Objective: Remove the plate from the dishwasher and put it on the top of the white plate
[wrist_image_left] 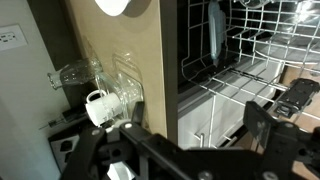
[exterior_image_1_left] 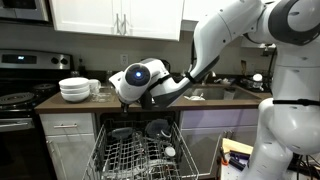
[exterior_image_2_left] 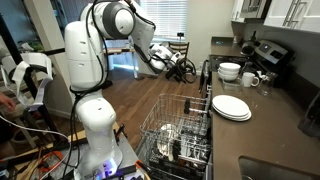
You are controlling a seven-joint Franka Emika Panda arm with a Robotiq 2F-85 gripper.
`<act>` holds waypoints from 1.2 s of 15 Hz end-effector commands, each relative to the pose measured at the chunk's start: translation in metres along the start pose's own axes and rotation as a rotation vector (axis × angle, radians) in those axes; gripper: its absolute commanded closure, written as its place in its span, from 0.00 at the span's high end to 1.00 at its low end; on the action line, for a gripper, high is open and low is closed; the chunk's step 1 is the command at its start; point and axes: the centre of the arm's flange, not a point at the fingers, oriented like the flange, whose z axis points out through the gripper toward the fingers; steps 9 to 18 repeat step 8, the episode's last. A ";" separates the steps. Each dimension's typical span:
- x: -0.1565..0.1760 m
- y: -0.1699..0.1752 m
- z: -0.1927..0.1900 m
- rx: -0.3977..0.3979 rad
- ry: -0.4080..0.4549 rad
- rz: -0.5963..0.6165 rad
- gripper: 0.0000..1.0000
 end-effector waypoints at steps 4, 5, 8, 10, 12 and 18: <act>-0.006 -0.008 -0.013 0.085 -0.002 -0.004 1.00; -0.001 -0.009 -0.004 0.062 0.000 0.019 1.00; -0.002 -0.010 -0.003 0.064 -0.003 0.019 1.00; -0.002 -0.010 -0.003 0.064 -0.003 0.019 1.00; -0.002 -0.010 -0.003 0.064 -0.003 0.019 1.00; -0.002 -0.010 -0.003 0.064 -0.003 0.019 1.00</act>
